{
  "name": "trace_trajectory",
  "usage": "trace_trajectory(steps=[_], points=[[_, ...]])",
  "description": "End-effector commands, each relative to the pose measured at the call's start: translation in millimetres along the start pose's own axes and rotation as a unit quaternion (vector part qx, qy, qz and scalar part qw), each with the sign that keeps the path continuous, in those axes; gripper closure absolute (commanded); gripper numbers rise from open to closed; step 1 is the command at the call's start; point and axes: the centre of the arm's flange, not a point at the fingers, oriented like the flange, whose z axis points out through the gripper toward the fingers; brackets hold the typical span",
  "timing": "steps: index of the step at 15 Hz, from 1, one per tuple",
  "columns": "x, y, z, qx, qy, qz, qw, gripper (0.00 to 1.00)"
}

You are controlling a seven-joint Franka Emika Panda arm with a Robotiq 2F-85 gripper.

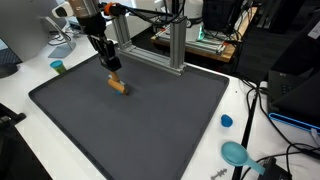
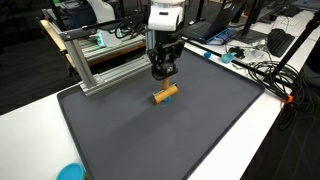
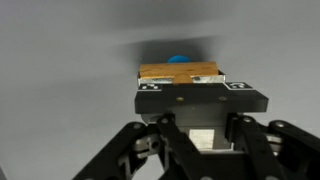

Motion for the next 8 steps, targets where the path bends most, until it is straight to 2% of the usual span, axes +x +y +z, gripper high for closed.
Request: trace_trajectory(steps=[1, 8], points=[[1.8, 0.6, 8.6, -0.005, -0.012, 0.003, 0.9999, 0.78], [8.1, 4.8, 29.2, 0.0, -0.04, 0.007, 0.9992, 0.78]])
